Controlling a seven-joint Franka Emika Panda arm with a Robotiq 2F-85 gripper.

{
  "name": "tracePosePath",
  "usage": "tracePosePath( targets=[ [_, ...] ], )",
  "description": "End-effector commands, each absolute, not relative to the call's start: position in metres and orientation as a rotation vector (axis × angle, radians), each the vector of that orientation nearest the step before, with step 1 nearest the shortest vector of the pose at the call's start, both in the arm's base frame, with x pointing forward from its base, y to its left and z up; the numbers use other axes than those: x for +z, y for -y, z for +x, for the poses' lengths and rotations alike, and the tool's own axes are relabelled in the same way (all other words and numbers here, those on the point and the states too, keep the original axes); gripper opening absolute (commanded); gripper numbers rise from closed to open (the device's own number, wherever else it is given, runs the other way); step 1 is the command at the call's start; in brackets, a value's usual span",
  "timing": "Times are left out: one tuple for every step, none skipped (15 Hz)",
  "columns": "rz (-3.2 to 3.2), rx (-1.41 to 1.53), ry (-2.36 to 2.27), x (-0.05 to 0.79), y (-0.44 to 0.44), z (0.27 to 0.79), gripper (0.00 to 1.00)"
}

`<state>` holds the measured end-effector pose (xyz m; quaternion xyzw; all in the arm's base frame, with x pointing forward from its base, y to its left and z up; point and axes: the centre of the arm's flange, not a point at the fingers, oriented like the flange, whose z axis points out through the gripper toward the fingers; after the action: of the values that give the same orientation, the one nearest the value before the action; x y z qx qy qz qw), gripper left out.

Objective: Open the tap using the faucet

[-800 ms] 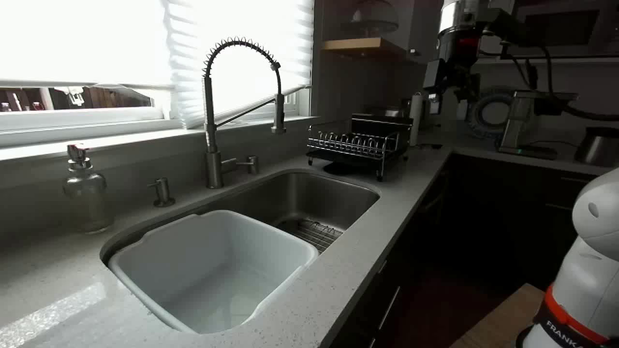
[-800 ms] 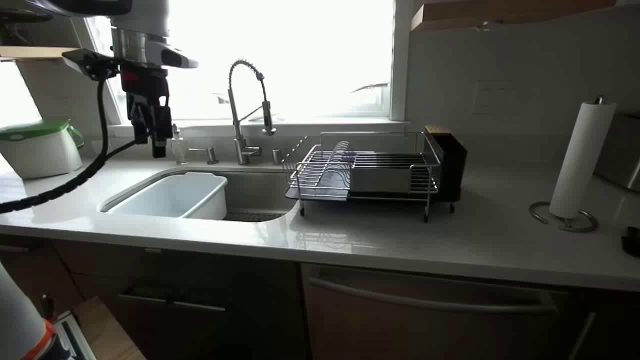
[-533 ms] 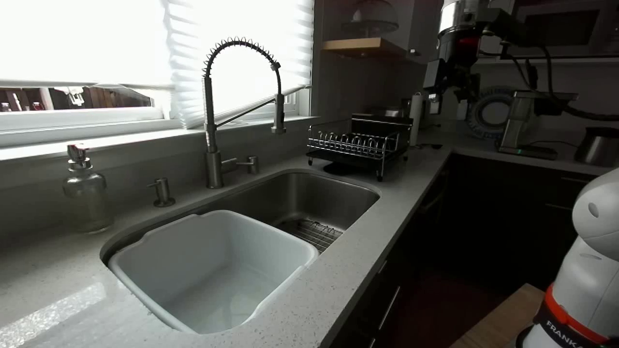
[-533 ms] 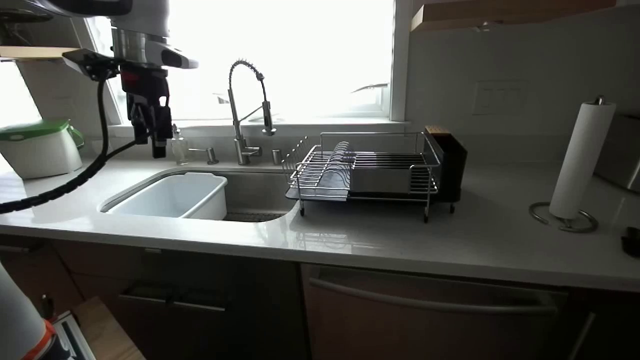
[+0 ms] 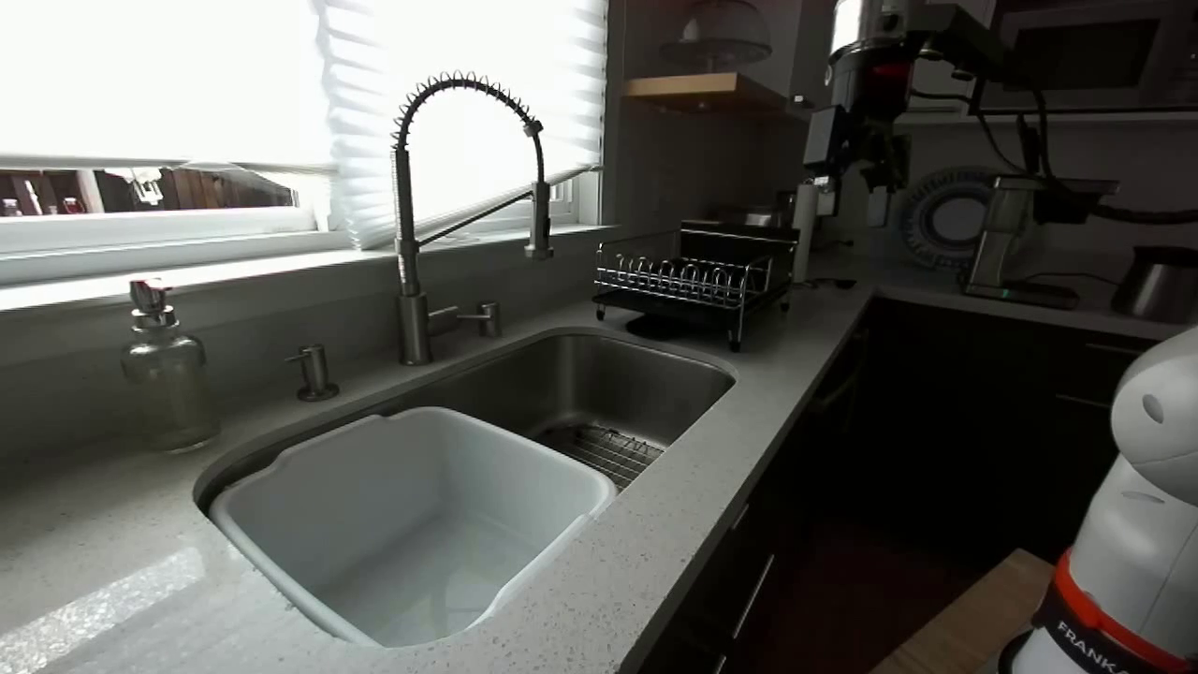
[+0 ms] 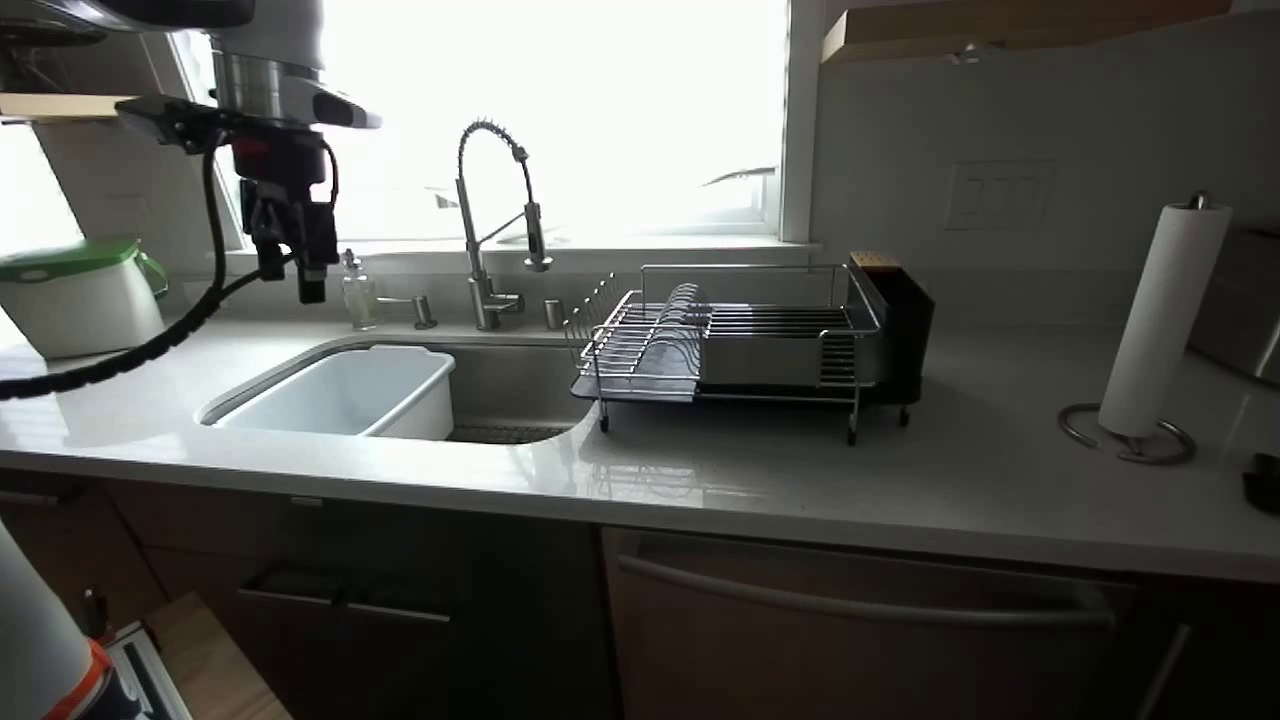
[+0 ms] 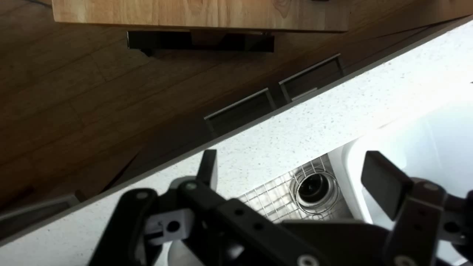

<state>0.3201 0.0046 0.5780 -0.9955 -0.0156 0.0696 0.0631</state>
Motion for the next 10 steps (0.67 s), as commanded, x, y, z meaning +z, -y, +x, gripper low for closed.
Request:
tracePosePath(
  targets=[
    [-3.031,0.243,0.194,0.593,-0.072,0.328,1.00],
    [-3.034,0.249,0.205,0.594,-0.096,0.329,1.00],
    [-3.050,0.241,0.223,0.595,-0.112,0.329,1.00],
    [-3.053,0.241,0.218,0.593,-0.132,0.331,1.00],
    [-3.062,0.247,0.215,0.592,-0.149,0.331,1.00],
    [-3.078,0.200,0.229,0.587,-0.166,0.334,1.00],
    [-3.088,0.179,0.231,0.584,-0.176,0.339,1.00],
    [-3.091,0.151,0.247,0.577,-0.187,0.346,1.00],
    [-3.083,0.127,0.263,0.571,-0.195,0.353,1.00],
    [-3.086,0.083,0.293,0.561,-0.199,0.367,1.00]
  ],
)
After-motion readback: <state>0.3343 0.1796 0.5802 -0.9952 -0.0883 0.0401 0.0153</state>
